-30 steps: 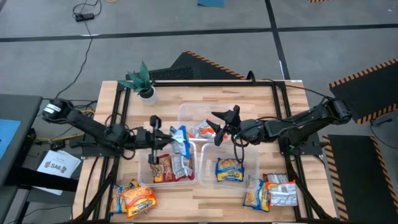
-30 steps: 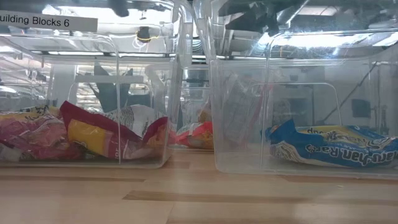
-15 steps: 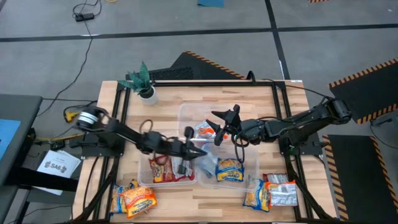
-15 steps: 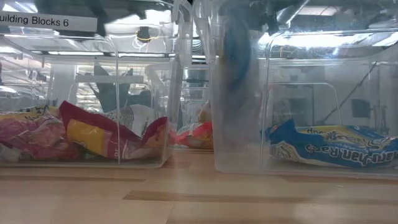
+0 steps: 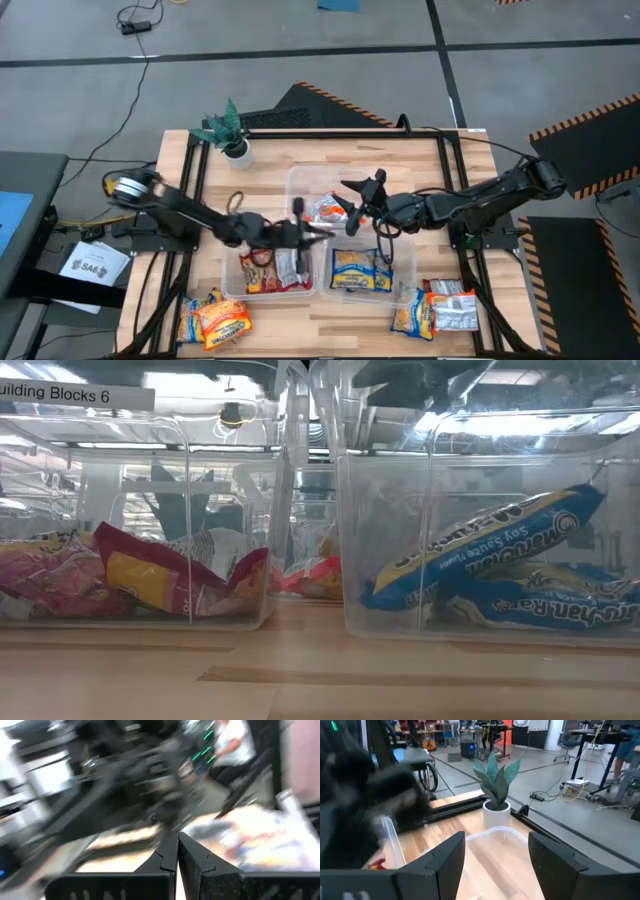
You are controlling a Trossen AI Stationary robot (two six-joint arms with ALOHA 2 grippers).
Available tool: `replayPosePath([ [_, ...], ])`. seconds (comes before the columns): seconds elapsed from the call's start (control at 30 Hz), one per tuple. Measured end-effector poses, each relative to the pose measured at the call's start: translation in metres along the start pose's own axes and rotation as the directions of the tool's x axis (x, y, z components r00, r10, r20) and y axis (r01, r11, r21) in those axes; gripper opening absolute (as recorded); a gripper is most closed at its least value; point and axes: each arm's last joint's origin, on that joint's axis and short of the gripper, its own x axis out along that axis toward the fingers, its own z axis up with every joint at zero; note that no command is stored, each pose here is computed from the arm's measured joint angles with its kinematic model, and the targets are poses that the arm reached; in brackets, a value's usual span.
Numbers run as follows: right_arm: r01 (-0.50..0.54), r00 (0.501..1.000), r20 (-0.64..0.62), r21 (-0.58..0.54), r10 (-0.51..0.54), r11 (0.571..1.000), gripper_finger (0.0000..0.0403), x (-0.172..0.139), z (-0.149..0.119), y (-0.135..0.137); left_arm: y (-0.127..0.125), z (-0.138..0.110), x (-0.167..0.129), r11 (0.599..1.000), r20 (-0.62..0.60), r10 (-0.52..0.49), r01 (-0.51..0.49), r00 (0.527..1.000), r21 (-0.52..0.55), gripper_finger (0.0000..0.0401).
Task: Sort Maruchan noodles
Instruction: Put the orange noodle pack into the top transparent bin
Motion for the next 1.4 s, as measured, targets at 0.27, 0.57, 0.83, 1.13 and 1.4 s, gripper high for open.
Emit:
replayPosePath([
  [0.27, 0.016, 1.000, -0.001, -0.060, -0.017, 0.998, 0.0240, -0.023, 0.010, 0.000, 0.042, 0.040, -0.088, 0.994, -0.092, 0.080, -0.086, 0.993, -0.065, 0.0000],
  [0.57, -0.015, 1.000, -0.017, -0.080, 0.013, 0.997, 0.0240, -0.033, 0.012, 0.002, 0.085, 0.015, -0.187, 0.949, 0.194, 0.178, -0.116, 0.965, -0.294, 0.0000],
  [0.83, -0.032, 0.999, -0.038, -0.055, 0.030, 0.998, 0.0240, -0.027, 0.009, 0.000, 0.094, 0.014, -0.213, 0.939, 0.290, 0.138, -0.032, 0.947, -0.342, 0.0000],
  [1.13, -0.402, 0.743, -0.466, 0.263, 0.480, 0.877, 0.0240, -0.073, 0.053, 0.016, 0.094, 0.013, -0.214, 0.940, 0.284, 0.137, -0.034, 0.949, -0.339, 0.0000],
  [1.4, -0.083, 0.405, -0.811, 0.427, 0.422, 0.901, 0.0240, -0.149, 0.049, 0.028, 0.094, 0.012, -0.214, 0.940, 0.276, 0.134, -0.034, 0.952, -0.339, 0.0000],
])
